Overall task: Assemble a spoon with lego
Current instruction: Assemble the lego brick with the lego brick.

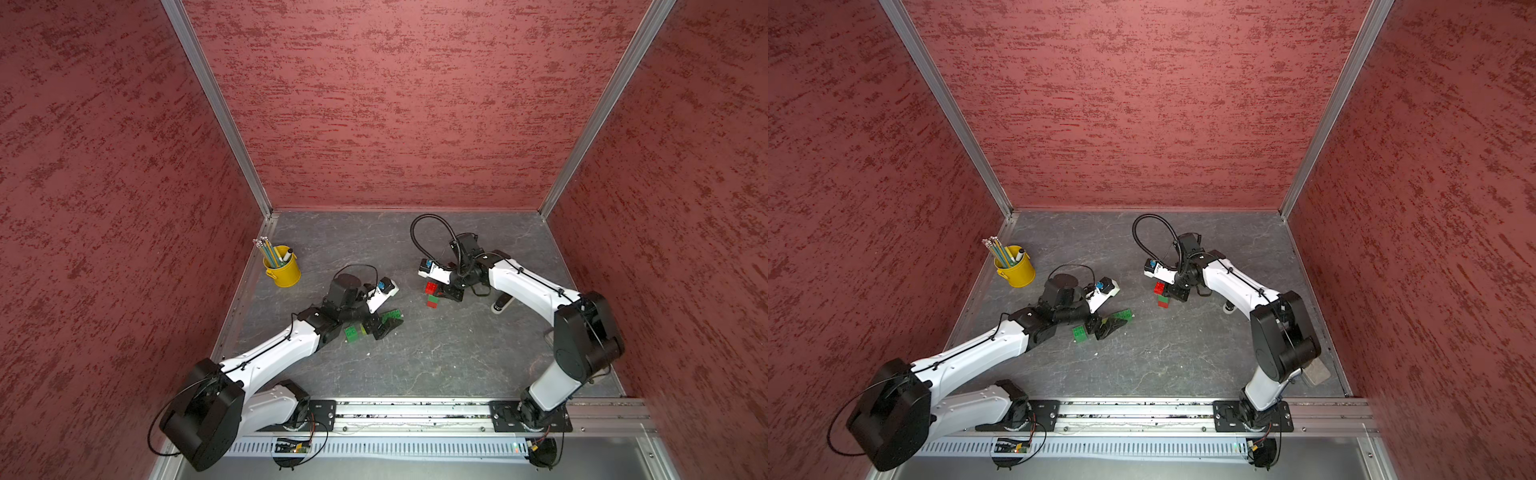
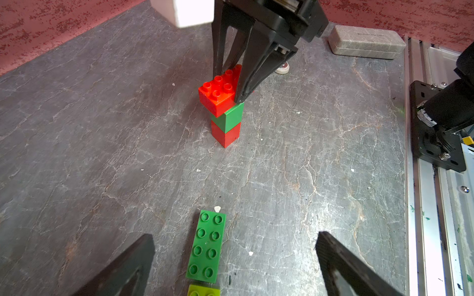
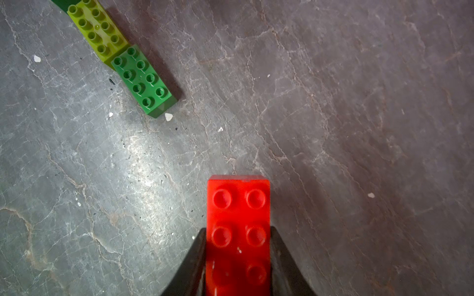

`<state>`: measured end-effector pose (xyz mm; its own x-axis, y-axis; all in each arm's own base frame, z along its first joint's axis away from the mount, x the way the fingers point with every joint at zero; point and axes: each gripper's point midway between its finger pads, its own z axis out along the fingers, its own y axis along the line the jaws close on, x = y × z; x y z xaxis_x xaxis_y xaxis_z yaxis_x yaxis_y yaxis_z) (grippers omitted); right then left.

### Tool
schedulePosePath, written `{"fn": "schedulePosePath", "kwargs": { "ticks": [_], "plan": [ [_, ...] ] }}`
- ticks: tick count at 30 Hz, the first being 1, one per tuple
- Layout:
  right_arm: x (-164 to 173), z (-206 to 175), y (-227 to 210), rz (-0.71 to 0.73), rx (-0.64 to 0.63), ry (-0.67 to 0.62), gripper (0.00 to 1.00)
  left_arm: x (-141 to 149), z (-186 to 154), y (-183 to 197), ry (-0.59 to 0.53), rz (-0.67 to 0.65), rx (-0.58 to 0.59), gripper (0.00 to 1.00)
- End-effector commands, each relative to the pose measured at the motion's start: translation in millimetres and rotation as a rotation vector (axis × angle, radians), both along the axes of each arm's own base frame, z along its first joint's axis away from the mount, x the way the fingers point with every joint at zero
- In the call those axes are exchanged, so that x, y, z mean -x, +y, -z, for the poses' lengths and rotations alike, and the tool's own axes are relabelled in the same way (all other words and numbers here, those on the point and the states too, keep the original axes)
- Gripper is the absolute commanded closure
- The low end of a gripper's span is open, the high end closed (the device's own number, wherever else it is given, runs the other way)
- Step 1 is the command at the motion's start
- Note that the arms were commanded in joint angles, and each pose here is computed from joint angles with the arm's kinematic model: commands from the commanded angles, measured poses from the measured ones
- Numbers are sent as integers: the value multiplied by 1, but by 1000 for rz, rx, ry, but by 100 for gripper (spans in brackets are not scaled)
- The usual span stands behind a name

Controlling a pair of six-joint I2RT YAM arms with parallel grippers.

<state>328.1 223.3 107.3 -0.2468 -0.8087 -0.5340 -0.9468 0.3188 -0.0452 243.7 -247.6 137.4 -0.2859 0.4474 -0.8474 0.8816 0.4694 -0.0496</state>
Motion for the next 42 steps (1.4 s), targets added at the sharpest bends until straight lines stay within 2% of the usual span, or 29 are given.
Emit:
{"fn": "schedulePosePath", "kwargs": {
  "ticks": [1, 13, 39, 42],
  "plan": [
    [-7, -7, 3, 12, -25, -21, 78, -1, -8, -5, -15, 17, 20, 0],
    [-4, 2, 3, 3, -9, -3, 79, 0, -7, -5, -10, 16, 18, 0],
    [0, 24, -11, 6, 113, -20, 78, 0, -6, -4, -12, 12, 15, 0],
    [-4, 12, -4, 26, 53, -36, 79, -1, -7, -3, -16, 10, 14, 0]
  ]
}}
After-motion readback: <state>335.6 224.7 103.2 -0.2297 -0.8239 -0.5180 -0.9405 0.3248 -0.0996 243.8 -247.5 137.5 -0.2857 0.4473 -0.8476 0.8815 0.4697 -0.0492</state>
